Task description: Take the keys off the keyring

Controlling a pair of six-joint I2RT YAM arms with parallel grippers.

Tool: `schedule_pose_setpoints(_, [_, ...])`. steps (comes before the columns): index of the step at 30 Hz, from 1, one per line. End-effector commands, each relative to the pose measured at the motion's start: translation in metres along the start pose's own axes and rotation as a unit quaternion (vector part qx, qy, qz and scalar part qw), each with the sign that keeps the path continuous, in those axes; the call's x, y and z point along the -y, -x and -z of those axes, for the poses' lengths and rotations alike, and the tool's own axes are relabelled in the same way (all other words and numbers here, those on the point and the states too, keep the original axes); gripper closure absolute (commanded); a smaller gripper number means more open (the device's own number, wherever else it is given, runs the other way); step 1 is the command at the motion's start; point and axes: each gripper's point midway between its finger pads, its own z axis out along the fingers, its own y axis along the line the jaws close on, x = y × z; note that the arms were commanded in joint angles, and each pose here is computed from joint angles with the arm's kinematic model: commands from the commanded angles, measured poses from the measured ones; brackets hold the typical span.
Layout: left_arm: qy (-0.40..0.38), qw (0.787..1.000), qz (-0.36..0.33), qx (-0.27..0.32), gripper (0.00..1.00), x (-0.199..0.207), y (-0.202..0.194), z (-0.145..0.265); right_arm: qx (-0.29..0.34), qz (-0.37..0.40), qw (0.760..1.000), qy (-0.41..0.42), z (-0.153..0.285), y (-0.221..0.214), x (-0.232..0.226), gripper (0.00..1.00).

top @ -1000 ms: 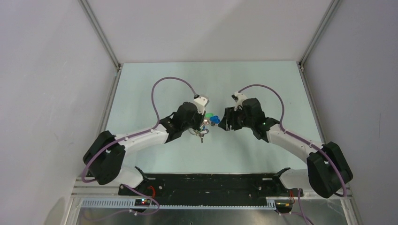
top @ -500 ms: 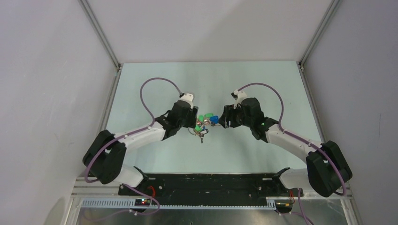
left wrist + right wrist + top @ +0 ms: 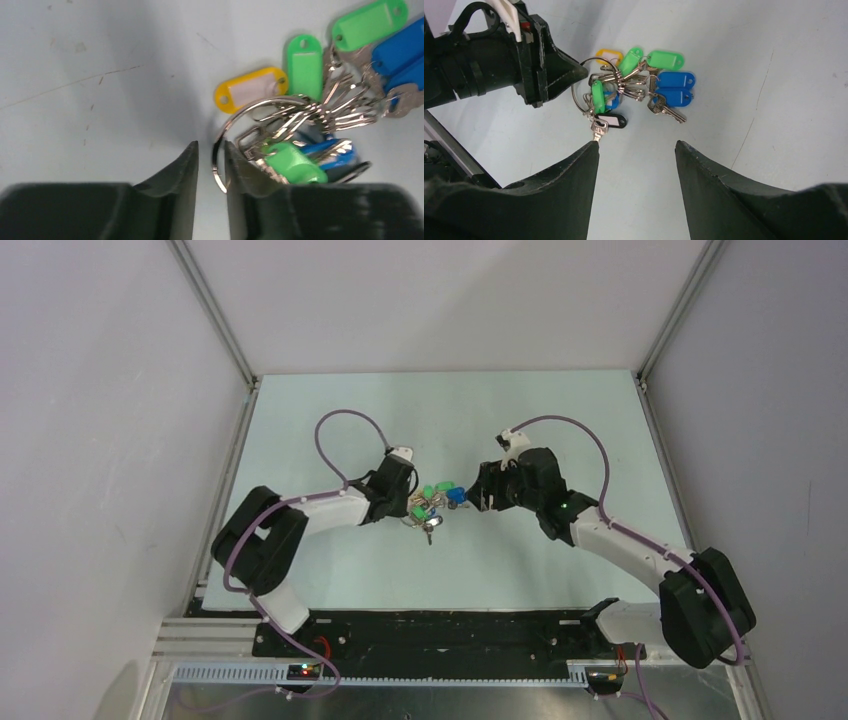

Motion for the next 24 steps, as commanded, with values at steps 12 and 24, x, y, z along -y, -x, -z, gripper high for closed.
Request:
schedule_pose_setpoints(12, [-0.028,0.974,-0.125,0.189,1.0,0.027,0.088,0.098,0.082,0.033,0.996,0.032,0.027,0.042,-0.016,0.42])
schedule_pose_setpoints(24, [-0.083,0.905,-0.19,0.372,1.0,0.05,0.148,0.197,0.232,0.213,0.938,0.143,0.094,0.106,-0.078,0.36])
